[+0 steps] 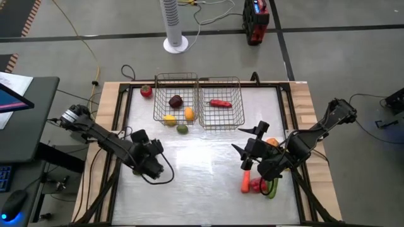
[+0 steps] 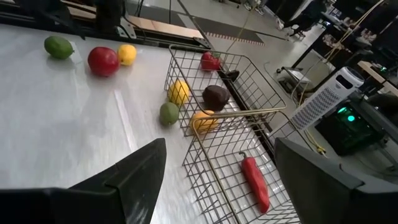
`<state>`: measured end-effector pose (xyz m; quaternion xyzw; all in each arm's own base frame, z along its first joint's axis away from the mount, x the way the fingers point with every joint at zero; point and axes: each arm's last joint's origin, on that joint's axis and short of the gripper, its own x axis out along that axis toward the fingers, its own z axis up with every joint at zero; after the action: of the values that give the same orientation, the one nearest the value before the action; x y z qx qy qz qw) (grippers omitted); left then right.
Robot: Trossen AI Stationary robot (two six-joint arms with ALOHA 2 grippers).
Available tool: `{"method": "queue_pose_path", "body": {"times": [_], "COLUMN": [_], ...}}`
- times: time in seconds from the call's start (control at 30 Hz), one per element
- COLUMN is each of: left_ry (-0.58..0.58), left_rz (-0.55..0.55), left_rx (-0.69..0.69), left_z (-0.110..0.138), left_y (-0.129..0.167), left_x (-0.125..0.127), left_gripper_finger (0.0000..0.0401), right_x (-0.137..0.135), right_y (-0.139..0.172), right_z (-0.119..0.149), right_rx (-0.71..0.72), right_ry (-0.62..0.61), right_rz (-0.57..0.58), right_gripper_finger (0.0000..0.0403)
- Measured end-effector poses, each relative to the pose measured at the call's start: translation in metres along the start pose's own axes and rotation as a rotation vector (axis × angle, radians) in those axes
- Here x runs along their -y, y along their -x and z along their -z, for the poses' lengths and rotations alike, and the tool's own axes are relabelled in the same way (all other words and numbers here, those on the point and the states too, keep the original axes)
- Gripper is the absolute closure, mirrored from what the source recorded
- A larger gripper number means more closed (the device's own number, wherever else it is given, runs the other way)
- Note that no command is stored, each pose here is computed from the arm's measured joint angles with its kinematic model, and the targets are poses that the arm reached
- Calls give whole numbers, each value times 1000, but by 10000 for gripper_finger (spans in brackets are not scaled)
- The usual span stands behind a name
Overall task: Sort produce into baskets
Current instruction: Put the bottom tomato into the left wire basket
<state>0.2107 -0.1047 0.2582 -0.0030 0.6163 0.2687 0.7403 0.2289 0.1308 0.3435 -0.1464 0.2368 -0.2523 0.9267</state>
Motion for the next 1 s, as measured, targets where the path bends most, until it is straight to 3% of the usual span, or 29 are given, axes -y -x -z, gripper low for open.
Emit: {"method": "queue_pose_path", "body": {"times": [0.27, 1.0], "left_ry": [-35, -9], "left_rz": [19, 136], "left_rx": [-121, -222], "left_z": [8, 26], "left_y": [-39, -100], "left_x": [-1, -25], "left_gripper_finger": [73, 74], "right_x": [0, 0], "right_y": [0, 0], "right_z": [-1, -1], "right_rx": [4, 3], "right_ry": [-8, -11], "right_rz": [-1, -7], "right_gripper_finger": [79, 79]}}
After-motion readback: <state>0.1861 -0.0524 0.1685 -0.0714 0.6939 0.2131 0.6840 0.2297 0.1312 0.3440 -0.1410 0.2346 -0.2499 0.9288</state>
